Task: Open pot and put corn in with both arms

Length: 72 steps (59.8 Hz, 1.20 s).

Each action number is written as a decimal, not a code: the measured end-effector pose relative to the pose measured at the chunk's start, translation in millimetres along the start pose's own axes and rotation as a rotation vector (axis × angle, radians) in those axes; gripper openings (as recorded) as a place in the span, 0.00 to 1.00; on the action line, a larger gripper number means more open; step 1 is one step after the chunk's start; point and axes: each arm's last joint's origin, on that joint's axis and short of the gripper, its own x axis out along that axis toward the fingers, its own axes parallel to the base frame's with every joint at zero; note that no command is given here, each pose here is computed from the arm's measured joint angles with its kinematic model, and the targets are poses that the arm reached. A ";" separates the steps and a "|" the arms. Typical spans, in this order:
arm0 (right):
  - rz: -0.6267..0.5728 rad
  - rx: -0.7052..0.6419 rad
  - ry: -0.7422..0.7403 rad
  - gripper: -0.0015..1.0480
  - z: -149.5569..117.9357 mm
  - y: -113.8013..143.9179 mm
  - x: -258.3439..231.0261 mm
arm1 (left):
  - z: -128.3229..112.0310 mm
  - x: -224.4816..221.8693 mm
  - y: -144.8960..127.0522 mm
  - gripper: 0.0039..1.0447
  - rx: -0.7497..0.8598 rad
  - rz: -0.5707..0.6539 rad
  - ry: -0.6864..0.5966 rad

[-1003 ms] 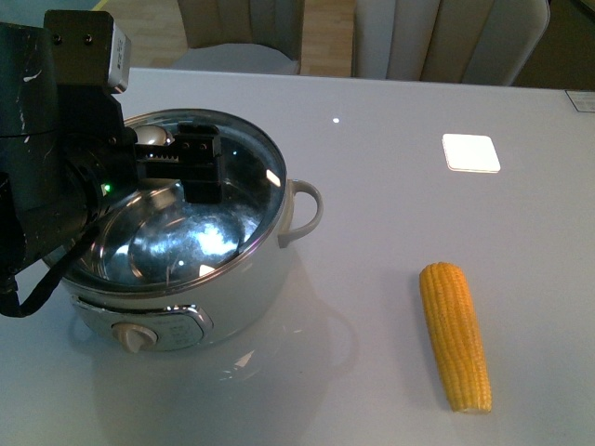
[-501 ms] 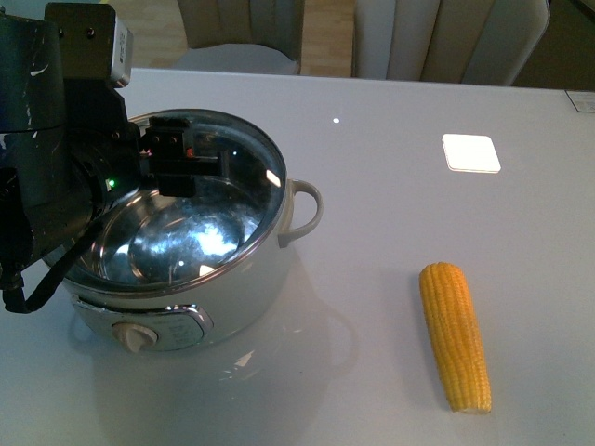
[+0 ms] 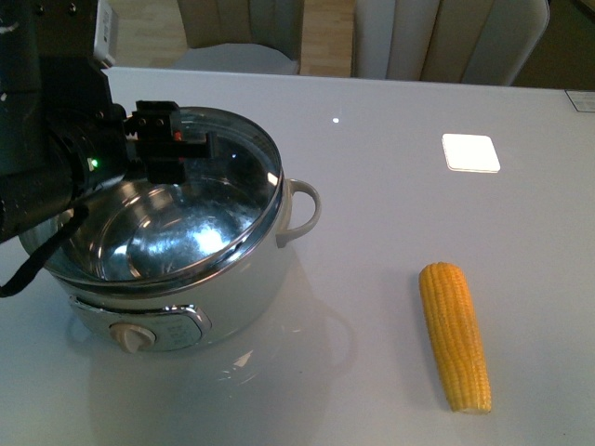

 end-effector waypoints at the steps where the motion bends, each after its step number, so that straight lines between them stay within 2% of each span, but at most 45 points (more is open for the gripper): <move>1: 0.000 0.000 0.000 0.92 0.0 0.0 0.0 | 3.8 -0.3 1.5 0.42 -0.002 0.004 -0.008; 11: 0.000 0.000 0.000 0.92 0.0 0.0 0.0 | 44.7 -7.1 22.2 0.42 -0.039 0.042 -0.113; 19: 0.000 0.000 0.000 0.92 0.0 0.0 0.0 | 74.2 -16.2 52.7 0.42 -0.066 0.082 -0.197; 24: 0.000 0.000 0.000 0.92 0.0 0.0 0.0 | 80.6 -18.4 77.1 0.42 -0.068 0.131 -0.228; 29: 0.000 0.000 0.000 0.92 0.0 0.0 0.0 | 79.5 -21.3 120.6 0.42 -0.068 0.229 -0.250; 32: 0.000 0.000 0.000 0.92 0.0 0.0 0.0 | 76.3 -22.7 136.7 0.42 -0.072 0.266 -0.253; 37: 0.000 0.000 0.000 0.92 0.0 0.0 0.0 | 64.1 -25.9 170.1 0.42 -0.089 0.352 -0.247; 44: 0.000 0.000 0.000 0.92 0.0 0.0 0.0 | 34.7 -30.1 215.4 0.42 -0.117 0.469 -0.207; 50: 0.000 0.000 0.000 0.92 0.0 0.0 0.0 | 8.1 -33.7 238.3 0.42 -0.128 0.534 -0.170; 56: 0.000 0.000 0.000 0.92 0.0 0.0 0.0 | -24.8 -34.0 249.9 0.42 -0.133 0.560 -0.126; 64: 0.000 0.000 0.000 0.92 0.0 0.0 0.0 | -60.4 -23.9 250.8 0.42 -0.139 0.537 -0.094; 72: 0.000 0.000 0.000 0.92 0.0 0.0 0.0 | -83.0 -13.6 248.7 0.42 -0.148 0.505 -0.058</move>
